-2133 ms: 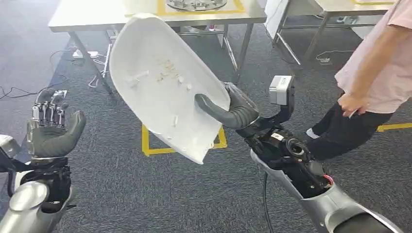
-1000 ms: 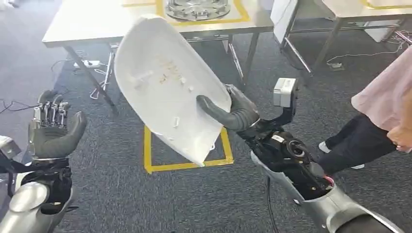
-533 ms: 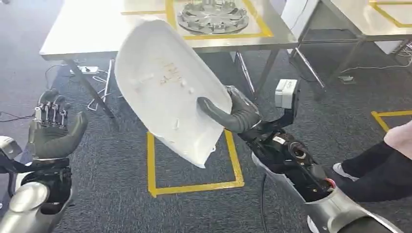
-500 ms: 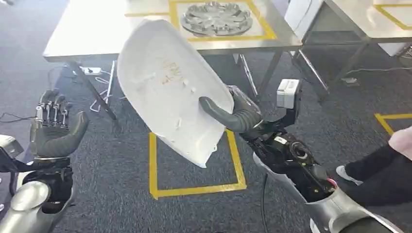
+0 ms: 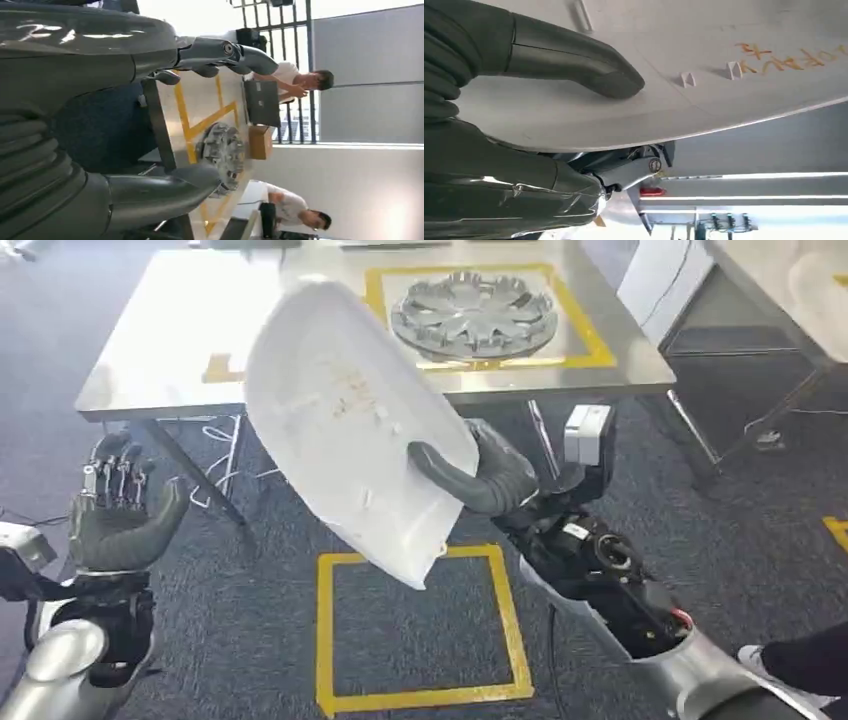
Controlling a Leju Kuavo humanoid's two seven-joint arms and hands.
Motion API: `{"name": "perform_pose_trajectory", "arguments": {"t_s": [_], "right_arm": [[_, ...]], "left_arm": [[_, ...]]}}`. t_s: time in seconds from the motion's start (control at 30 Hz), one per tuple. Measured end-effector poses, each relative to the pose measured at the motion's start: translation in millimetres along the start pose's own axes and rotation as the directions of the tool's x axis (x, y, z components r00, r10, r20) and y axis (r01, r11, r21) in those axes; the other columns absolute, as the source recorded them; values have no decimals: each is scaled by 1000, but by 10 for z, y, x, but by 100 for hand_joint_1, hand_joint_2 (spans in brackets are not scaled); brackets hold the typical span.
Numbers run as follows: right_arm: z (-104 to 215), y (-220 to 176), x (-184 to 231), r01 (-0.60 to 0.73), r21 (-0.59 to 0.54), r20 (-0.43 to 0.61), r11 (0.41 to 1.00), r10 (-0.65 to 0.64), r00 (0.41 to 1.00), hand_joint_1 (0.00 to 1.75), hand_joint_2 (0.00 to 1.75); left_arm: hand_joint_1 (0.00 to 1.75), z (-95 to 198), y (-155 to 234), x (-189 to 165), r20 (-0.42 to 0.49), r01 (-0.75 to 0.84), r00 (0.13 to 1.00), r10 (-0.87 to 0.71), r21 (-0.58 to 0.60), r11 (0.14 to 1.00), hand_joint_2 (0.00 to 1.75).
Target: Take the parts from the cabinet and place them on the table.
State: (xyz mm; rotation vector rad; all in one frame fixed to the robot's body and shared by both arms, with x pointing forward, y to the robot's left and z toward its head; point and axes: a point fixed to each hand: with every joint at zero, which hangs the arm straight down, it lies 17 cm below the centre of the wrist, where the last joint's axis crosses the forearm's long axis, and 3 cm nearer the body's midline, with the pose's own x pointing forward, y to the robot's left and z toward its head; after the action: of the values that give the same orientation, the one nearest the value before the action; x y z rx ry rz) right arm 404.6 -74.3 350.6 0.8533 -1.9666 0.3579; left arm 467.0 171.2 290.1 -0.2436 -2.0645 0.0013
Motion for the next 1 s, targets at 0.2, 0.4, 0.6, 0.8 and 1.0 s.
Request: {"name": "perform_pose_trajectory", "arguments": {"t_s": [0.2,0.4,0.6,0.8,1.0], "right_arm": [[-2,6,-30,1,2,-8,1000,-1,1000,175,175],[-40,12,37,-8,9,6,1000,8,1000,175,175],[-22,-2,18,-6,3,2,1000,6,1000,175,175],[-55,14,99,-12,12,20,1000,12,1000,175,175],[-36,25,68,-7,11,13,1000,7,1000,175,175]], "left_arm": [[0,17,12,-54,-15,8,1000,-8,-2,1000,175],[0,-56,-11,26,2,9,1000,-9,-9,1000,175],[0,-43,-14,8,-5,7,1000,-7,-10,1000,175],[0,-41,-38,9,-5,4,1000,-4,-14,1000,175],[0,-27,-39,-6,-9,4,1000,-4,-15,1000,175]]}}
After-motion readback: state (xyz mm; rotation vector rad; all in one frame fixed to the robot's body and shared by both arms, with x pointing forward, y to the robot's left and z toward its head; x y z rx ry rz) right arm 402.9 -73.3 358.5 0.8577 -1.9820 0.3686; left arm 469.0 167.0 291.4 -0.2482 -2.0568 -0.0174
